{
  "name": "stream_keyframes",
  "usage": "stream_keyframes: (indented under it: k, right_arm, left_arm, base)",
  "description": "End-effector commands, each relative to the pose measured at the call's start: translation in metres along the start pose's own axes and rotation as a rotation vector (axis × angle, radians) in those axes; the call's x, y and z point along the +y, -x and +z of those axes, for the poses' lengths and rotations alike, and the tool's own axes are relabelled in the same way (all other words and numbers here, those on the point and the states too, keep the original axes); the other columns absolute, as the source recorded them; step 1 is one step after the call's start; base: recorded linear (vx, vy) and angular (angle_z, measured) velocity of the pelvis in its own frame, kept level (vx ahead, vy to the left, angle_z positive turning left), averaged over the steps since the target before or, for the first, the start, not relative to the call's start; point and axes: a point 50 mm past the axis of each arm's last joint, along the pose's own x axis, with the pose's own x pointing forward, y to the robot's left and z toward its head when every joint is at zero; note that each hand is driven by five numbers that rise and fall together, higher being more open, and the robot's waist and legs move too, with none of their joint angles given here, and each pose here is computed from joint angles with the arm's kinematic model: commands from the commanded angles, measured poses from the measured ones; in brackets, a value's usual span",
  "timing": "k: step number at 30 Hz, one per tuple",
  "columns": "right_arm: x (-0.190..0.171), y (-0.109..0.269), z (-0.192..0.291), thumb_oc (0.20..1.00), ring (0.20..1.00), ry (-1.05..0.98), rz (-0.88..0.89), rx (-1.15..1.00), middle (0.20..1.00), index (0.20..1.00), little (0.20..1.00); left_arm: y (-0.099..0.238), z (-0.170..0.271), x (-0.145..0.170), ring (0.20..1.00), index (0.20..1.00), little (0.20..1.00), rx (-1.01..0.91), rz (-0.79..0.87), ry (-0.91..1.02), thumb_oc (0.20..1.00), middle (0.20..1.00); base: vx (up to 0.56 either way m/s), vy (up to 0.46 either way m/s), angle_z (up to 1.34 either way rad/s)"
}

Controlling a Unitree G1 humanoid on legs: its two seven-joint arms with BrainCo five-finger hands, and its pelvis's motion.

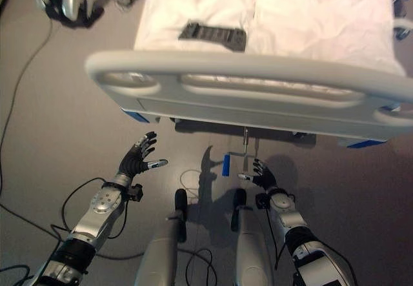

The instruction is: Raise the hospital bed

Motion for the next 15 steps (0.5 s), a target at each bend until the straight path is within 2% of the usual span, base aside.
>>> stream_keyframes:
  k: [1, 5, 6, 15]
  right_arm:
    - [0.002, 0.001, 0.015, 1.000, 1.000, 0.018, 0.005, -0.096, 1.000, 1.000, 1.000]
    - [0.005, -0.006, 0.038, 1.000, 1.000, 0.026, 0.005, -0.164, 1.000, 1.000, 1.000]
    - [0.010, -0.008, 0.058, 1.000, 1.000, 0.014, 0.019, -0.235, 1.000, 1.000, 1.000]
    - [0.028, -0.007, 0.090, 1.000, 1.000, -0.124, 0.124, -0.333, 1.000, 1.000, 1.000]
  left_arm:
    - [-0.009, 0.043, -0.010, 1.000, 1.000, 1.000, -0.209, -0.073, -0.032, 1.000, 1.000]
    - [-0.013, 0.077, -0.013, 1.000, 1.000, 1.000, -0.342, -0.123, -0.065, 1.000, 1.000]
    - [-0.012, 0.102, -0.020, 1.000, 1.000, 1.000, -0.450, -0.165, -0.038, 1.000, 1.000]
    - [-0.005, 0.149, -0.031, 1.000, 1.000, 1.000, -0.639, -0.226, -0.038, 1.000, 1.000]
  base:
    - [-0.08, 0.024, -0.05]
    - [-0.08, 0.027, -0.08]
    - [-0.04, 0.006, -0.05]
    - [0.00, 0.001, -0.01]
